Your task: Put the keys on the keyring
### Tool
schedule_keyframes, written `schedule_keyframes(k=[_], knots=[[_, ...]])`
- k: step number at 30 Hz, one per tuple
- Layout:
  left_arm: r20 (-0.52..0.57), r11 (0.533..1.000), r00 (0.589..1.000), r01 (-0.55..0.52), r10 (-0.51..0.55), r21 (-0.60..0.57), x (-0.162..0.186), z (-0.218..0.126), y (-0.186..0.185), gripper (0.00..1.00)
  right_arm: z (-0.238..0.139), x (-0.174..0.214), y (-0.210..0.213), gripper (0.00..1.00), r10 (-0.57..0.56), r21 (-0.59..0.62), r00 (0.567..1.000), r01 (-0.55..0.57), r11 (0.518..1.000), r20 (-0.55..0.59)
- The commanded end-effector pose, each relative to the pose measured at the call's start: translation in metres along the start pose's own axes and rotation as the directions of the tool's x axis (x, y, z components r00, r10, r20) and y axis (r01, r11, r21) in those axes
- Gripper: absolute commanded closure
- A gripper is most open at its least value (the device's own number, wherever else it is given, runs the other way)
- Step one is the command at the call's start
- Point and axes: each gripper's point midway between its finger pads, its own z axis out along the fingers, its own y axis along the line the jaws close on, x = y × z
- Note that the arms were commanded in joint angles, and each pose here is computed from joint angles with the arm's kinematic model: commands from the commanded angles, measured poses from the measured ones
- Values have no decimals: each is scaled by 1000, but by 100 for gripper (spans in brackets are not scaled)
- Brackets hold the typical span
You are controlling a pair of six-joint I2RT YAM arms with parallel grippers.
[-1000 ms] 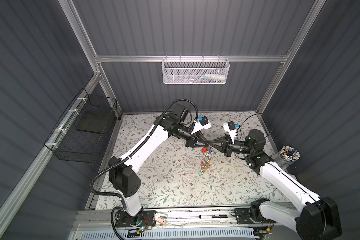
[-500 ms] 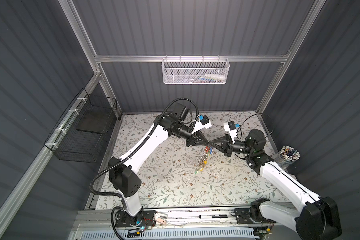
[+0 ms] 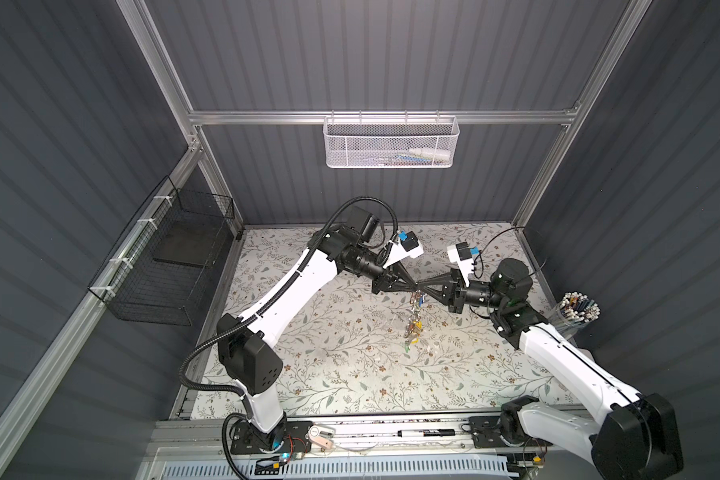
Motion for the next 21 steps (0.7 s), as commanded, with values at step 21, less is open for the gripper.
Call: schedule_keyframes(k=[21], knots=[[178,989,984,-4,31,-149,-29,-13,5,100,-7,-24,14,74,-64,12,995,64,998,73]])
